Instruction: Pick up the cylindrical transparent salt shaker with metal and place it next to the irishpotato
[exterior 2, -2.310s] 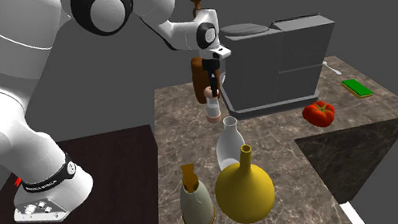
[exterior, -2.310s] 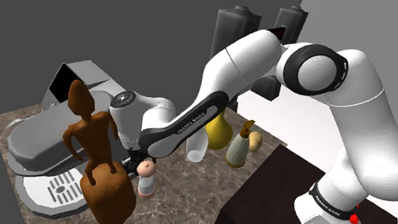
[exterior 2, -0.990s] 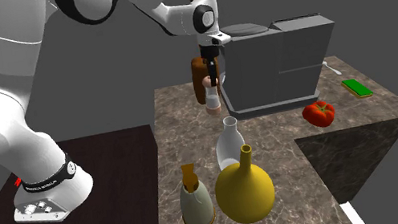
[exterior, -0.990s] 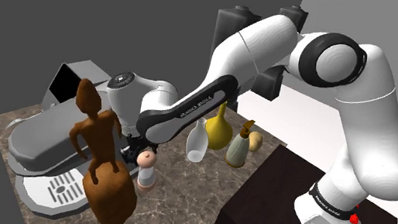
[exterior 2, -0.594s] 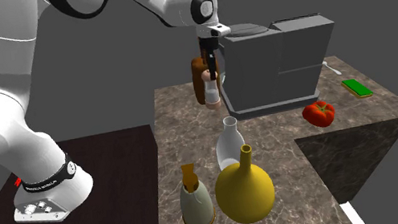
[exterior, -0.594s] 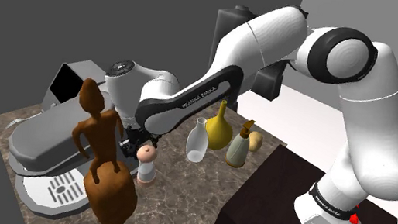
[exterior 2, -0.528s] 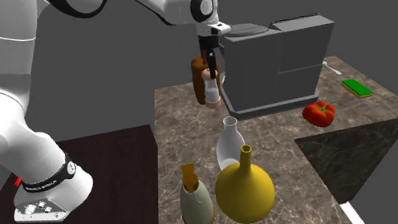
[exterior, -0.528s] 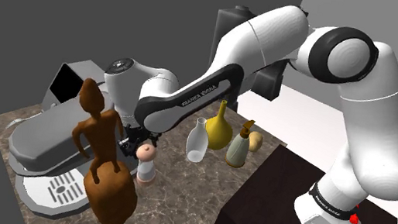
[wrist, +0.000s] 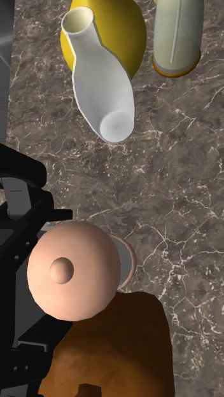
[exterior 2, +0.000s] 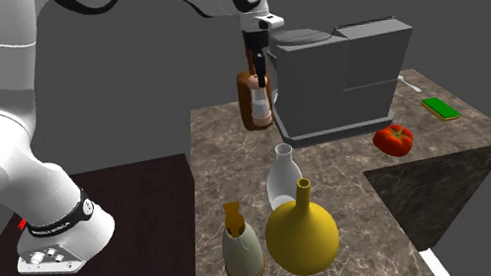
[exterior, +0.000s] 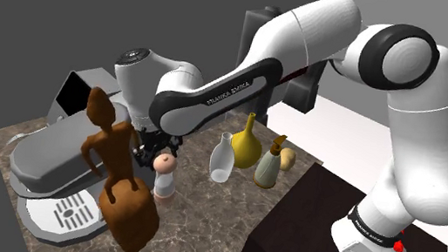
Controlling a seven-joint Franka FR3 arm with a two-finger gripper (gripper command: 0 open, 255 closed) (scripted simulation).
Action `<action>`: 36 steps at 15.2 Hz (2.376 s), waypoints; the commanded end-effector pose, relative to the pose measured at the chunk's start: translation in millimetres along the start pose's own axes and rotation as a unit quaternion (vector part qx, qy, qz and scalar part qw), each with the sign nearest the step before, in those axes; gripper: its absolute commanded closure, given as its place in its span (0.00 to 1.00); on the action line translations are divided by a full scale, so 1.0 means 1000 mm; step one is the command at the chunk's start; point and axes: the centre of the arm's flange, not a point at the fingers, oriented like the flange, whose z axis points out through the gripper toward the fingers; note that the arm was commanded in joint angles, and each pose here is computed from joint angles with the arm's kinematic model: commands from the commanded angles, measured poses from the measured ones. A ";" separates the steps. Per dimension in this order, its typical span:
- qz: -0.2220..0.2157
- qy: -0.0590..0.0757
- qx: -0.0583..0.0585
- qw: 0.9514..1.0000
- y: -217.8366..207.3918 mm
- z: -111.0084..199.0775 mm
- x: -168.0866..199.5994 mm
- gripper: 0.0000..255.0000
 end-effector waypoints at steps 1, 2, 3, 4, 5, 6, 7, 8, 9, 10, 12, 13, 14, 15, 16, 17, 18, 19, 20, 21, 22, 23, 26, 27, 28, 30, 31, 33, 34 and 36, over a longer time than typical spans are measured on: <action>0.000 0.001 0.001 1.000 0.002 -0.014 0.000 1.00; 0.000 0.001 0.001 1.000 0.002 -0.019 0.000 1.00; 0.000 0.001 0.001 1.000 0.003 -0.024 0.000 1.00; 0.000 0.001 0.001 1.000 0.004 -0.029 0.000 1.00; 0.000 0.001 0.001 1.000 0.005 -0.034 0.000 1.00; 0.000 0.001 0.001 1.000 0.006 -0.040 0.000 1.00; 0.000 0.001 0.001 1.000 0.007 -0.045 0.000 1.00; 0.000 0.001 0.001 1.000 0.008 -0.050 0.000 1.00; 0.000 0.001 0.001 1.000 0.009 -0.055 0.000 1.00; 0.000 0.001 0.001 1.000 0.010 -0.060 0.000 1.00; 0.000 0.001 0.001 1.000 0.011 -0.071 0.000 1.00; 0.000 0.001 0.001 1.000 0.012 -0.076 0.000 1.00; 0.000 0.001 0.001 1.000 0.013 -0.081 0.000 1.00; 0.000 0.001 0.001 1.000 0.014 -0.086 0.000 1.00; 0.000 0.001 0.001 1.000 0.015 -0.092 0.000 1.00; 0.000 0.001 0.001 1.000 0.016 -0.097 0.000 1.00; 0.000 0.001 0.001 1.000 0.017 -0.102 0.000 1.00; 0.000 0.001 0.001 1.000 0.018 -0.107 0.000 1.00; 0.000 0.001 0.001 1.000 0.019 -0.112 0.000 1.00; 0.000 0.001 0.001 1.000 0.019 -0.118 0.000 1.00; 0.000 0.001 0.001 1.000 0.020 -0.123 0.000 1.00; 0.000 0.001 0.001 1.000 0.021 -0.126 0.000 1.00; 0.000 0.001 0.001 1.000 0.058 -0.119 -0.011 1.00; 0.000 0.001 0.001 1.000 0.071 -0.117 -0.015 1.00; 0.000 0.001 0.001 1.000 0.083 -0.115 -0.018 1.00; 0.000 0.001 0.001 1.000 0.108 -0.111 -0.026 1.00; 0.000 0.001 0.001 1.000 0.121 -0.109 -0.030 1.00; 0.000 0.001 0.001 1.000 0.146 -0.105 -0.037 1.00; 0.000 0.001 0.001 1.000 0.158 -0.102 -0.041 1.00; 0.000 0.001 0.001 1.000 0.183 -0.098 -0.049 1.00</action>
